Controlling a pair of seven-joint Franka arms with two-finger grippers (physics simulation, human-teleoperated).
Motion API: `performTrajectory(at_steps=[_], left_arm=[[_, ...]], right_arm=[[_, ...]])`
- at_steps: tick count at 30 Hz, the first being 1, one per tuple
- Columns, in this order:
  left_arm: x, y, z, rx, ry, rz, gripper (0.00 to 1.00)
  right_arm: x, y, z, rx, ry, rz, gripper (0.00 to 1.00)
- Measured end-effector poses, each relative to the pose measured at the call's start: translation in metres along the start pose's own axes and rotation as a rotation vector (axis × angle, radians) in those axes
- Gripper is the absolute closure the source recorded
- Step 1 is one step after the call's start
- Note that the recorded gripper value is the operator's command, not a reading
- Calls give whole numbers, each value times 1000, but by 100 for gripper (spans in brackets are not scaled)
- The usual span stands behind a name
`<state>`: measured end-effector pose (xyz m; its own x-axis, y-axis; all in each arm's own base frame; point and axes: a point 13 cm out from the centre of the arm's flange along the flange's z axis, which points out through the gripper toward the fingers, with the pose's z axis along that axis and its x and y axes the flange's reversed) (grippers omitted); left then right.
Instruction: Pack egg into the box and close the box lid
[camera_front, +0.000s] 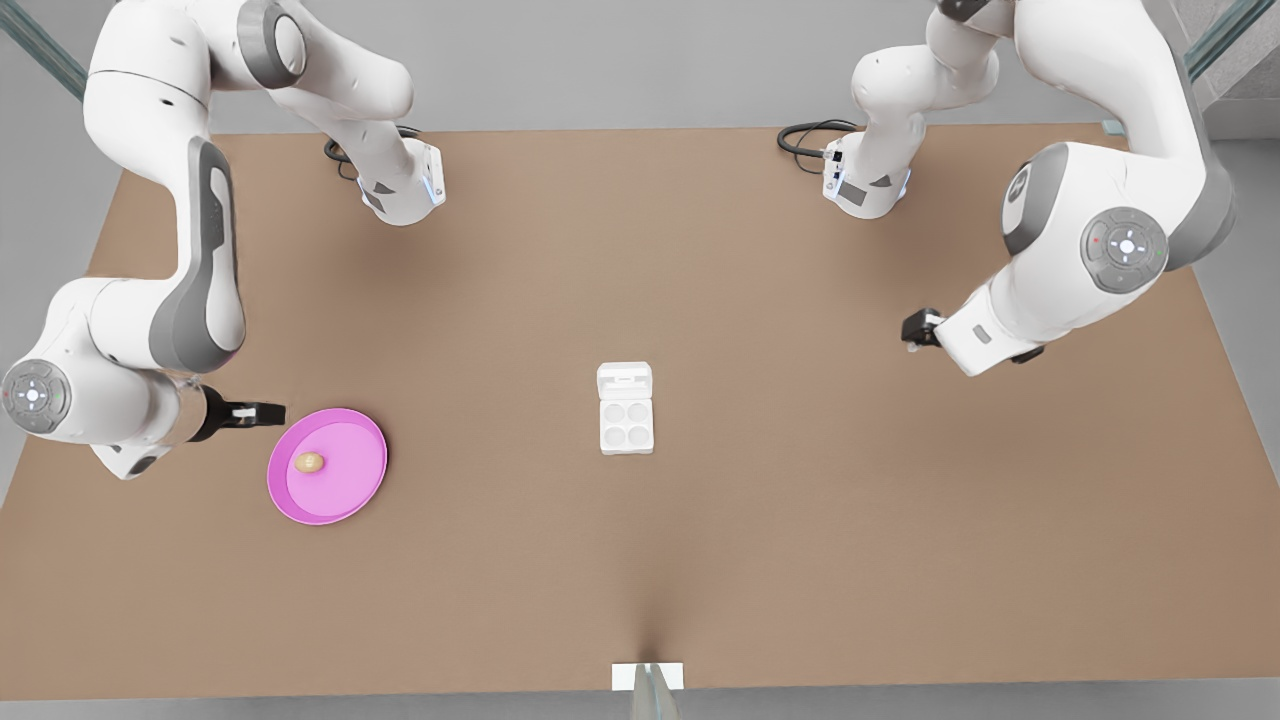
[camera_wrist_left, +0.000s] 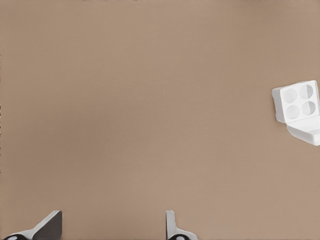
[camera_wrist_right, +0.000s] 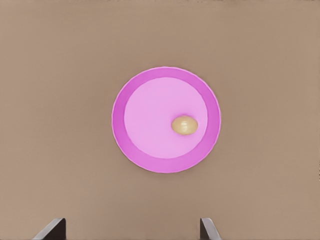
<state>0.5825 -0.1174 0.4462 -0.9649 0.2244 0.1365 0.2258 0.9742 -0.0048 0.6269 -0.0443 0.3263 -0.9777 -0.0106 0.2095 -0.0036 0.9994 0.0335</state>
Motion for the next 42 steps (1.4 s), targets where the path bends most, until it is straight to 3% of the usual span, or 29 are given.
performTrajectory(at_steps=[3,8,13,21,30,42], left_arm=[[-10,2,8,-4,-11,-5,0],[-13,5,19,-10,-5,-11,0],[-22,5,39,-10,18,-9,0],[-27,10,42,-31,13,-14,0],[-27,11,43,-34,10,-17,0],[-28,10,43,-34,10,-20,0]], right_arm=[[-21,-3,-17,-1,-76,-1,0],[-57,-12,73,-6,-12,-2,0],[-88,-30,137,50,-32,-18,0],[4,-19,200,94,0,-76,0],[-28,-62,235,129,-128,-58,0],[-46,-57,263,111,-188,-40,0]])
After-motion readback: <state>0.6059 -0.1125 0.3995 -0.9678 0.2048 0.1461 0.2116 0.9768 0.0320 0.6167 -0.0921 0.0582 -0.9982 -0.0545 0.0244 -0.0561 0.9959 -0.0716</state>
